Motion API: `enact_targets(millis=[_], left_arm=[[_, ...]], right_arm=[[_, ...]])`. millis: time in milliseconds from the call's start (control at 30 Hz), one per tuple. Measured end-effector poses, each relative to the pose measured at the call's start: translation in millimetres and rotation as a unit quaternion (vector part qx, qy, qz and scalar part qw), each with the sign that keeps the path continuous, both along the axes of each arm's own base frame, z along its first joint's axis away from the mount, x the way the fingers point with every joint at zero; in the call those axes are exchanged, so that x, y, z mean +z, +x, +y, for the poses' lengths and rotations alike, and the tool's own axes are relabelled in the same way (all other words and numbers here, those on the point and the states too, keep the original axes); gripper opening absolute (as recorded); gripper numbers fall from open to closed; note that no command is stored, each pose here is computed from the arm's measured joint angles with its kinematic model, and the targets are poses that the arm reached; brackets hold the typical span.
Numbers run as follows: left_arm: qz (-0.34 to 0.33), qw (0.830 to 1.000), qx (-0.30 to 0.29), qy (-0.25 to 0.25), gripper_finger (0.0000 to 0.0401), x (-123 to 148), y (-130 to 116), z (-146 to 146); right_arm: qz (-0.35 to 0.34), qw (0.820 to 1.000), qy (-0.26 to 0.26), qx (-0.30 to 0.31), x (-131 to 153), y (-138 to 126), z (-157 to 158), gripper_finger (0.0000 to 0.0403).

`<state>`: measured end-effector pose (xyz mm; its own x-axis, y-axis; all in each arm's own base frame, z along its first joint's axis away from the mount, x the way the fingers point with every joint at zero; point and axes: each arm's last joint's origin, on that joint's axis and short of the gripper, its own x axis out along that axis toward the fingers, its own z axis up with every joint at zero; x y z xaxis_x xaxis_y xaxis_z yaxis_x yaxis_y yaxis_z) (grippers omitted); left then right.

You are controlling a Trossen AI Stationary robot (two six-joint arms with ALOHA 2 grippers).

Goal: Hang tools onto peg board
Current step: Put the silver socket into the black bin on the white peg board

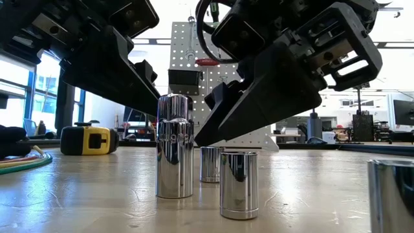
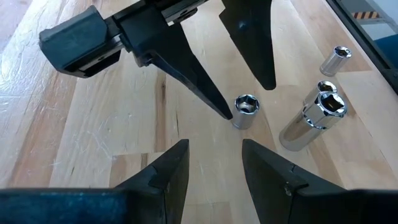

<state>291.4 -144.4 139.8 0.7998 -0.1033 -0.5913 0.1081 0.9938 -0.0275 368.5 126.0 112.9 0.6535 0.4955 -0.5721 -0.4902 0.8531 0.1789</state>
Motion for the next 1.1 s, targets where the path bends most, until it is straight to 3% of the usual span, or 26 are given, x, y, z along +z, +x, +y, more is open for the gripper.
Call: enact_targets(millis=[233, 1100], left_arm=[[-0.003, 1.0, 0.006, 0.004, 0.0142, 0, 0, 0], [-0.008, 1.0, 0.012, 0.014, 0.0142, 1, 1, 1]], right_arm=[[0.022, 1.0, 0.012, -0.001, -14, 1, 1, 0.0186], [-0.001, 1.0, -0.01, -0.018, -14, 3, 0, 0.0186]])
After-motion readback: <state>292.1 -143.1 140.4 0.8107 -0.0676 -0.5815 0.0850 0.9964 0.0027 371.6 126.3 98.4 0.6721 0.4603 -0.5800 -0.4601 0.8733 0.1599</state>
